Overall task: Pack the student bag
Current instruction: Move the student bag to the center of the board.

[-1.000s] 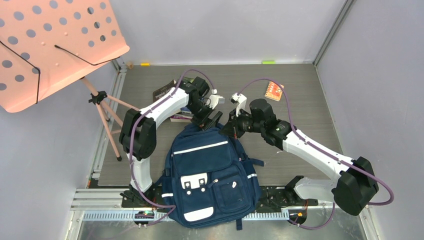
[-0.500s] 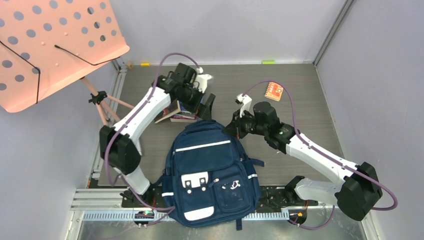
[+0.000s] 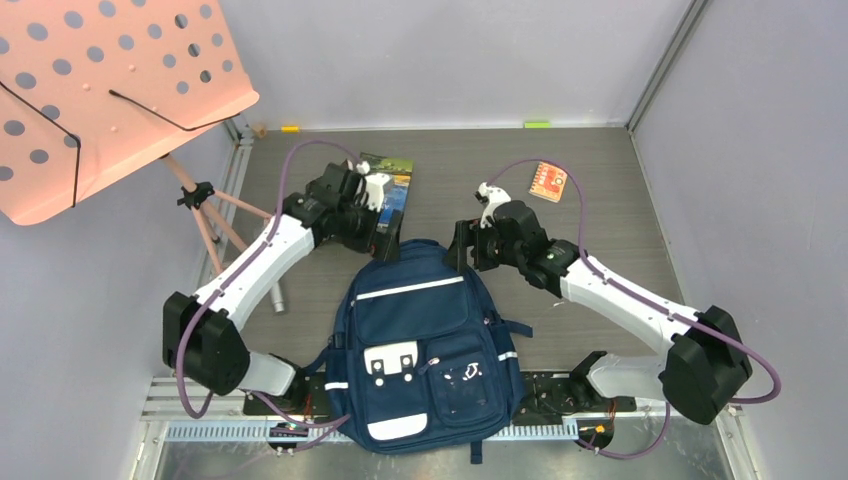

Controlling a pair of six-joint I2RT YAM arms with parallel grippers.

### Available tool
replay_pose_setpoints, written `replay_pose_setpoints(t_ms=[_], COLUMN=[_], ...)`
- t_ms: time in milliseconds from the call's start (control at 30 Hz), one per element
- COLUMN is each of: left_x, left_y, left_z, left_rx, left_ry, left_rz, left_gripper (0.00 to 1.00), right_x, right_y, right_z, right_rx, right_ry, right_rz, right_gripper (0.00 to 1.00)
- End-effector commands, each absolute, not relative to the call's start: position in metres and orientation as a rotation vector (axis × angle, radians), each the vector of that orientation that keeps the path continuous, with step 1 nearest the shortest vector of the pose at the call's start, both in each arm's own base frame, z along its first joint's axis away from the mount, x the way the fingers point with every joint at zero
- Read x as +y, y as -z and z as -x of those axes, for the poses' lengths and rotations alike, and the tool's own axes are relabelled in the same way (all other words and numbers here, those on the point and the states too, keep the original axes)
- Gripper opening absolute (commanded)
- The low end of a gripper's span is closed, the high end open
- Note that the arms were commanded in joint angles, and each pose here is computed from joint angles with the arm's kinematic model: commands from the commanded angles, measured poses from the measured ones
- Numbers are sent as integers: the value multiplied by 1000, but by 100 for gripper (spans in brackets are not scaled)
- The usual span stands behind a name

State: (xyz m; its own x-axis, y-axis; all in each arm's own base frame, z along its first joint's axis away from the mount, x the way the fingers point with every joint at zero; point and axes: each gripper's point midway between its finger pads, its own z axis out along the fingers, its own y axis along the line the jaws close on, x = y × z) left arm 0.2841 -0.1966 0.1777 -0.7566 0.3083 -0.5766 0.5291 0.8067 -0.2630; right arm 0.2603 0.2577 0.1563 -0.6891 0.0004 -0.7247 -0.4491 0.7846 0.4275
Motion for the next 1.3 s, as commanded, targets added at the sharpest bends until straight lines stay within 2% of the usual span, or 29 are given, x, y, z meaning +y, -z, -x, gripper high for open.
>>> replay_pose_setpoints(t_ms=[0, 100, 267, 500, 633, 700, 900, 1067, 1167, 1267], left_x=[-193, -187, -188, -183, -185, -185, -180, -180, -180, -180], left_y=[-178, -167, -151, -132, -126, -123, -111, -104, -99, -98], left_z=[-271, -261, -251, -248, -244, -242, -238, -237, -238, -237], left_rx=[2430, 2436, 2455, 2491, 2509, 2514, 2547, 2569, 2584, 2594], left_ry=[612, 617, 666, 639, 659, 662, 636, 630, 625, 626], left_rz=[-465, -396, -313, -264, -269, -271, -249, -253, -253, -253], left_gripper=[100, 100, 100, 99, 91, 86, 73, 70, 63, 62], right_x=[242, 228, 213, 168, 145, 152, 150, 159, 165, 171], right_y=[-181, -182, -168, -139, -115, -109, -91, -83, -80, -77], right_z=[-274, -269, -233, -183, -159, -149, -141, -132, -133, -136], right_rx=[2241, 2247, 2253, 2345, 2466, 2506, 2553, 2561, 2532, 2506], right_ry=[-670, -638, -737, -669, -551, -606, -610, -659, -667, -649], right_rz=[131, 33, -16, -93, -112, -120, -232, -179, -131, -64], right_gripper=[84, 97, 99, 86, 79, 72, 63, 61, 61, 61])
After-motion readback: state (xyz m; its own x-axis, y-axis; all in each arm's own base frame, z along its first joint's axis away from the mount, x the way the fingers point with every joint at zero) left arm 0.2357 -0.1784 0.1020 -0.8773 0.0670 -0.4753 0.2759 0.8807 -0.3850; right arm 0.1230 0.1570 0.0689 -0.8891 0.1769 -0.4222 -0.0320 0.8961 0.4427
